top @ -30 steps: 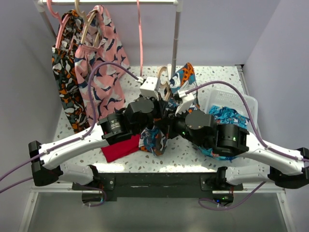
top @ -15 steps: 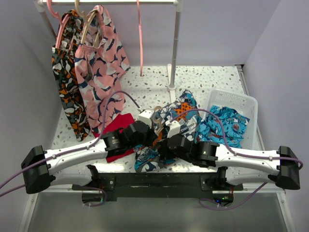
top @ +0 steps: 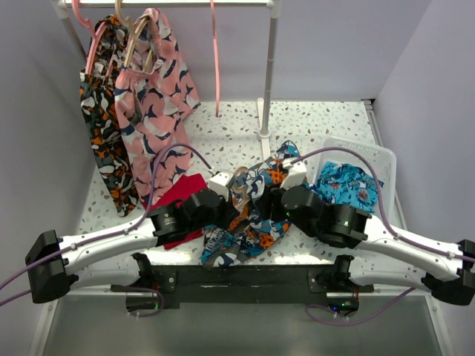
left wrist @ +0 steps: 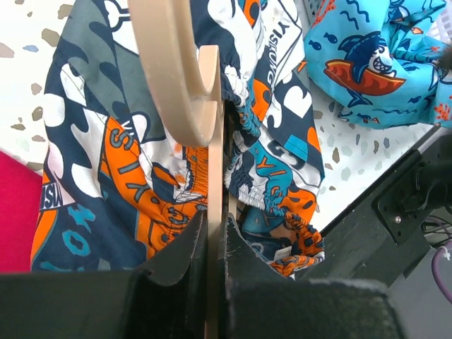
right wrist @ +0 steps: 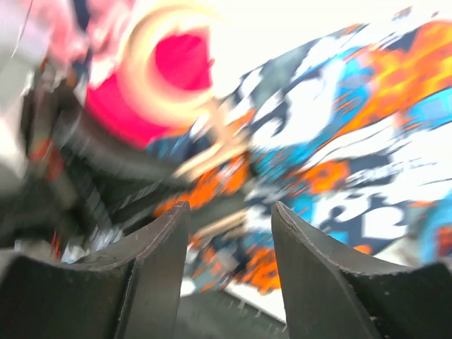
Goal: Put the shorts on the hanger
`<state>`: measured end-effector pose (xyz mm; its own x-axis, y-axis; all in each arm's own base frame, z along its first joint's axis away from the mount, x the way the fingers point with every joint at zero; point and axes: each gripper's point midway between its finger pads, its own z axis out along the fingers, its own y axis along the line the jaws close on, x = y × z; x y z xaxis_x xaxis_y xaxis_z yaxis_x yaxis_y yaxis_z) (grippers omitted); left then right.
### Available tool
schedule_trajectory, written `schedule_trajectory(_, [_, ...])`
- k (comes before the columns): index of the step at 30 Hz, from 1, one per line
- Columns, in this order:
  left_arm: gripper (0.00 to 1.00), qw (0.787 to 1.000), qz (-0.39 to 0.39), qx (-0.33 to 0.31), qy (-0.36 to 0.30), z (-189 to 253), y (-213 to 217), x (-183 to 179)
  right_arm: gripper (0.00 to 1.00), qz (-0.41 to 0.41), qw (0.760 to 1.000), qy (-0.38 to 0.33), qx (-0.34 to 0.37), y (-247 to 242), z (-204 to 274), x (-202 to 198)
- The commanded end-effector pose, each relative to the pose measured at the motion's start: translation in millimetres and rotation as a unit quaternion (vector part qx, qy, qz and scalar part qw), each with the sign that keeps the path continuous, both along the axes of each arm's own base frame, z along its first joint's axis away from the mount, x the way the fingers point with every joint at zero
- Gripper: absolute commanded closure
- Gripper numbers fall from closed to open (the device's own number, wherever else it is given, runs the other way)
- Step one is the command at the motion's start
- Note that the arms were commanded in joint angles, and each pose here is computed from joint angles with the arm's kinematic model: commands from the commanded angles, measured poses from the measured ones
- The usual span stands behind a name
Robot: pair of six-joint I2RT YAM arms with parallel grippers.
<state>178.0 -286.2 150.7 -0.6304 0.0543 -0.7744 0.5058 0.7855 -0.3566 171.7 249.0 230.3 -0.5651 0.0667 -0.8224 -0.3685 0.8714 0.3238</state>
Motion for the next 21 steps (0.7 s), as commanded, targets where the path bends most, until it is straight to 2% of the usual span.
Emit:
schedule_trajectory(1, [1.0,0.999,-0.019,-0.018,-0.028,33,-5,1,0.47,-0.036,0.997,-0.031,-0.057,-25,0,32])
schedule_trajectory(5, [1.0,0.999,-0.026,-0.02,-0.035,43,-5,1,0.48,0.016,0.997,-0.013,-0.071,-4,-30,37])
schedule_trajectory(9, [1.0,0.999,-0.029,-0.015,-0.042,50,-3,1,0.45,0.03,0.996,-0.009,-0.08,7,-46,40])
schedule_trajectory(13, [1.0,0.998,-0.037,-0.005,-0.046,55,-4,1,0.42,0.011,0.996,-0.015,-0.089,7,-48,48])
schedule_trajectory(21, [1.0,0.997,-0.05,0.0,-0.058,75,-2,0,0.46,-0.014,0.995,-0.013,-0.101,14,-49,61])
